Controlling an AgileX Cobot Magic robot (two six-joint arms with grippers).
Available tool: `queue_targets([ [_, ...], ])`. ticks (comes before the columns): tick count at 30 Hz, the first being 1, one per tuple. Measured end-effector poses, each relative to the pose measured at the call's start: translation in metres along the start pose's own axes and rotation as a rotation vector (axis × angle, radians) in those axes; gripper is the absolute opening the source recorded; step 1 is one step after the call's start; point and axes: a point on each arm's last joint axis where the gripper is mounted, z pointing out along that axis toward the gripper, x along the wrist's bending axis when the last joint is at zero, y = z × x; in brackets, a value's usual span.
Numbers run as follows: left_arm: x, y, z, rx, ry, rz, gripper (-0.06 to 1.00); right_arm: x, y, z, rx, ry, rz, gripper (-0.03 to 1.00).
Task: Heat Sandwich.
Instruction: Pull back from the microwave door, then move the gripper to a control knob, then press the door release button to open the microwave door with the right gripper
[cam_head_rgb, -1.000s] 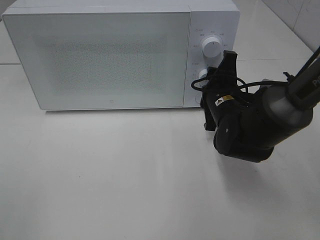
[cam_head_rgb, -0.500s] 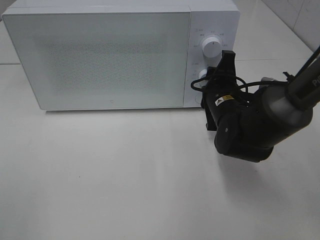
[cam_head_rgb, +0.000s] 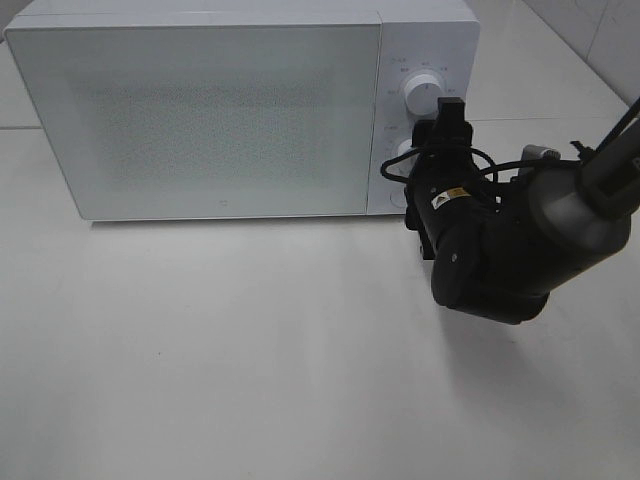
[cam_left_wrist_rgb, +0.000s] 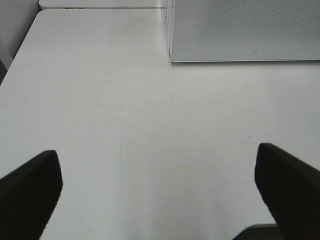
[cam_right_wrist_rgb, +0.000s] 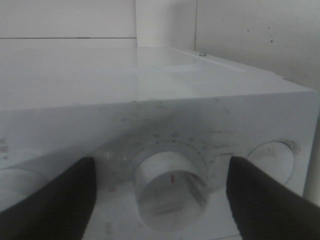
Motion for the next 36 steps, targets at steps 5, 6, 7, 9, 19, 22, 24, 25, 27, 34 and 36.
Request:
queue_targets([
  [5, 0.000, 0.000, 0.000, 0.000, 0.000, 0.000, 0.99, 0.002, 0.004, -0.006, 0.012, 0.005, -0.039, 0.75],
  [6, 0.000, 0.000, 0.000, 0.000, 0.000, 0.000, 0.99, 0.002, 0.005, -0.007, 0.012, 0.003, -0.050, 0.75],
  [7, 0.000, 0.000, 0.000, 0.000, 0.000, 0.000, 0.99, 0.003, 0.006, -0.009, 0.016, 0.003, -0.061, 0.75],
  [9, 0.000, 0.000, 0.000, 0.000, 0.000, 0.000, 0.99, 0.005, 0.009, -0.014, 0.027, -0.002, -0.096, 0.75],
  [19, 0.000, 0.000, 0.000, 0.000, 0.000, 0.000, 0.99, 0.017, 0.014, -0.041, 0.171, -0.086, -0.430, 0.75],
  [22, 0.000, 0.000, 0.000, 0.000, 0.000, 0.000, 0.99, 0.024, 0.012, -0.051, 0.284, -0.112, -0.652, 0.75],
  [24, 0.000, 0.000, 0.000, 0.000, 0.000, 0.000, 0.99, 0.028, 0.011, -0.054, 0.310, -0.110, -0.702, 0.75],
  [25, 0.000, 0.000, 0.000, 0.000, 0.000, 0.000, 0.99, 0.028, 0.010, -0.056, 0.341, -0.117, -0.767, 0.75],
  [27, 0.000, 0.000, 0.000, 0.000, 0.000, 0.000, 0.99, 0.033, 0.009, -0.064, 0.430, -0.134, -0.930, 0.75],
  [34, 0.000, 0.000, 0.000, 0.000, 0.000, 0.000, 0.99, 0.037, 0.010, -0.077, 0.592, -0.140, -1.203, 0.75],
  [36, 0.000, 0.000, 0.000, 0.000, 0.000, 0.000, 0.99, 0.035, 0.014, -0.081, 0.678, -0.169, -1.290, 0.75],
])
